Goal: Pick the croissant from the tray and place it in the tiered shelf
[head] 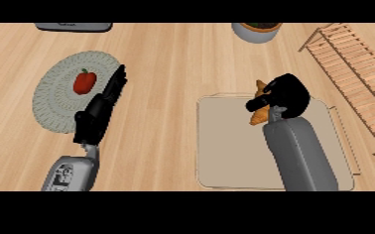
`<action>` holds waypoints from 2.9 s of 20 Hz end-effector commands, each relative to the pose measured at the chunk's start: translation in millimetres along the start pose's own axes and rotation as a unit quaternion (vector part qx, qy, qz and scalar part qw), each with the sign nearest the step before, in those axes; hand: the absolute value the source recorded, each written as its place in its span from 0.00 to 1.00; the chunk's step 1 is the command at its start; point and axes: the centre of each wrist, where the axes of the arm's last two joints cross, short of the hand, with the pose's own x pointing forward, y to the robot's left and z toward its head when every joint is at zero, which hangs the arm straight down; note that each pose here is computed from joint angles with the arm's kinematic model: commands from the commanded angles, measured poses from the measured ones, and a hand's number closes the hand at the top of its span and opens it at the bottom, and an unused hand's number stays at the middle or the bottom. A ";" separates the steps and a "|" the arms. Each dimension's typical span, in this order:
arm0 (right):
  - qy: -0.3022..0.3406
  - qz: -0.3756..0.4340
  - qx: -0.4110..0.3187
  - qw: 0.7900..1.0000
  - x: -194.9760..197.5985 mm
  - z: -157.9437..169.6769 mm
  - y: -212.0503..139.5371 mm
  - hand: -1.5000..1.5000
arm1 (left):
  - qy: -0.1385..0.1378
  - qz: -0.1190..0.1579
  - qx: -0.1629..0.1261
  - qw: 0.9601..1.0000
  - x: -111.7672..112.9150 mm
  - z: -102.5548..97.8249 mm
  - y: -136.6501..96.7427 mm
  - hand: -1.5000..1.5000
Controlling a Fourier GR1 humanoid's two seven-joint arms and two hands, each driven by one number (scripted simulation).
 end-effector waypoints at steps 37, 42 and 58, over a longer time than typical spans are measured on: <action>0.215 -0.144 -0.504 0.824 153.2 -7.1 -221.6 1.00 | 0.004 0.002 -0.018 1.000 -5.1 -4.7 -11.8 0.50; 0.228 -0.135 -0.530 0.805 150.0 -14.5 -241.1 1.00 | -0.006 -0.006 -0.013 1.000 4.7 -11.5 -8.3 0.50; 0.258 -0.047 -0.551 0.792 119.4 -62.5 -248.1 1.00 | 0.001 0.001 -0.002 1.000 -3.3 -3.7 0.2 0.50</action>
